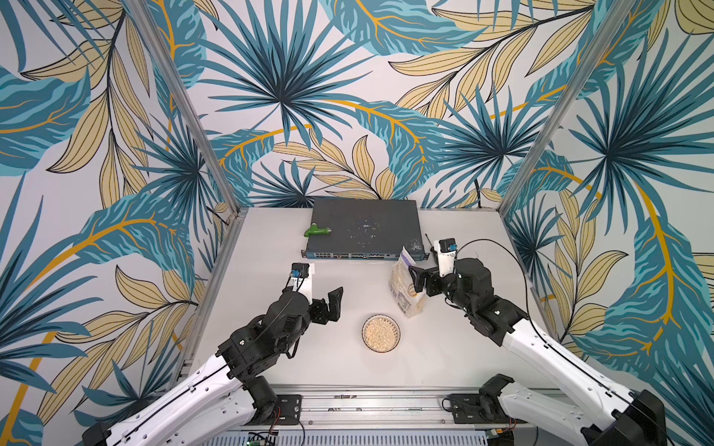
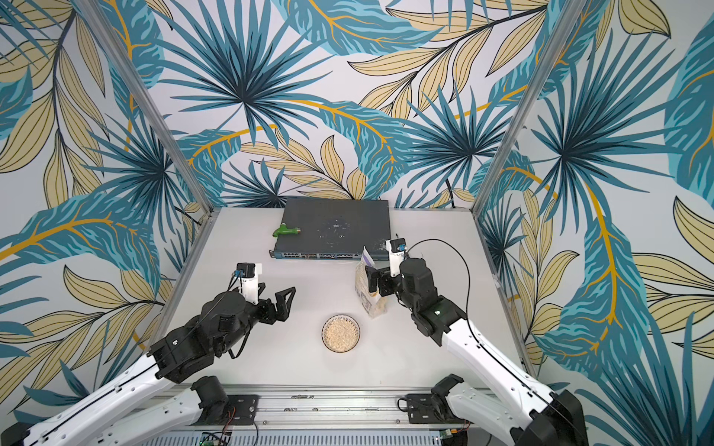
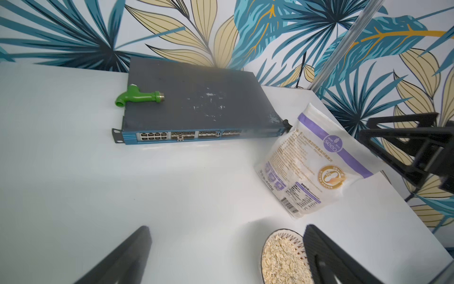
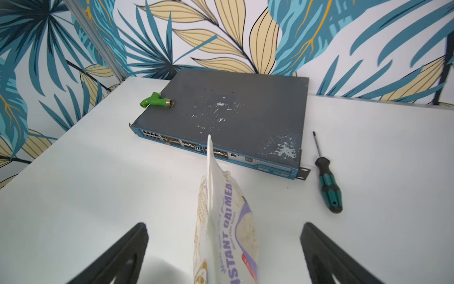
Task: Pour the oats into the breakfast bowl
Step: Close the oats bag at the center of the board.
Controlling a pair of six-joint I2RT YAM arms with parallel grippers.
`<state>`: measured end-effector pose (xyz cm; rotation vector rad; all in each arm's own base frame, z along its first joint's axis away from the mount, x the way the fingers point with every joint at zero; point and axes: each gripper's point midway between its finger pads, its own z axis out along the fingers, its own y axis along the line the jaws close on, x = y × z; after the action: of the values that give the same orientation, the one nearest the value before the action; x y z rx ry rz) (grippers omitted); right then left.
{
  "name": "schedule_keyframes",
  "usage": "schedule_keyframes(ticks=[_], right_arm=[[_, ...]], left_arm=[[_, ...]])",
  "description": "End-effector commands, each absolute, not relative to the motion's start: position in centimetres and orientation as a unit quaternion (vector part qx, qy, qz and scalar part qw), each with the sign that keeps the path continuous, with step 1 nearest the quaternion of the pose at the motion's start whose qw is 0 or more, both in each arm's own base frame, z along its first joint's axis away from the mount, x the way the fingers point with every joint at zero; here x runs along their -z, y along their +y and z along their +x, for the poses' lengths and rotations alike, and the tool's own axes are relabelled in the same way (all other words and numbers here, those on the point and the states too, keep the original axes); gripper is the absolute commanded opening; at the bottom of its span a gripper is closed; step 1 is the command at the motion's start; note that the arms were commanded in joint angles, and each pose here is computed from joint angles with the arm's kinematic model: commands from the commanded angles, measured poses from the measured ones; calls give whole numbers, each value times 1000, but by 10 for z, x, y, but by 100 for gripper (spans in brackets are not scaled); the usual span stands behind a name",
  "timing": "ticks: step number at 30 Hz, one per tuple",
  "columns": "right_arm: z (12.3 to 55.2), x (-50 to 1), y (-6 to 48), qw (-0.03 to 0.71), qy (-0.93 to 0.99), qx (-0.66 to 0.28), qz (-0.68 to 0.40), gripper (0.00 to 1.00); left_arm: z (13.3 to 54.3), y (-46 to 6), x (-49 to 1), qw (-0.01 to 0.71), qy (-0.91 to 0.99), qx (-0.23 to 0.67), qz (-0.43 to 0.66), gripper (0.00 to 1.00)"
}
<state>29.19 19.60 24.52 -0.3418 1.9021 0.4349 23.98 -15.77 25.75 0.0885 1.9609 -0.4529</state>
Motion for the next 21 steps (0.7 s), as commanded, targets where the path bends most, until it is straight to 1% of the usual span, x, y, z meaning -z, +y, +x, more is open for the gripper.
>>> schedule_keyframes(ticks=[1,4,7,9,11,13,18,21], right_arm=[[291,-278,174,655,726,-181,-101,100],[282,-281,147,708,682,-175,-49,100],[284,-275,120,734,669,-113,-9,100],[291,-270,105,736,673,-74,12,100],[298,-267,93,741,669,-60,32,100],[308,-264,79,741,667,-51,54,100],[332,-252,23,739,663,-40,116,100],[341,-226,-10,728,669,-21,148,100]], left_arm=[[257,-140,-291,621,774,108,56,100],[268,-132,-298,656,750,45,77,100],[283,-108,-294,657,750,-48,62,100],[295,-89,-285,649,756,-84,29,100],[307,-68,-275,646,760,-75,-23,100],[319,-60,-261,647,760,-53,-27,100],[336,-18,-217,620,775,-105,-63,100],[344,-6,-196,616,777,-116,-63,100]])
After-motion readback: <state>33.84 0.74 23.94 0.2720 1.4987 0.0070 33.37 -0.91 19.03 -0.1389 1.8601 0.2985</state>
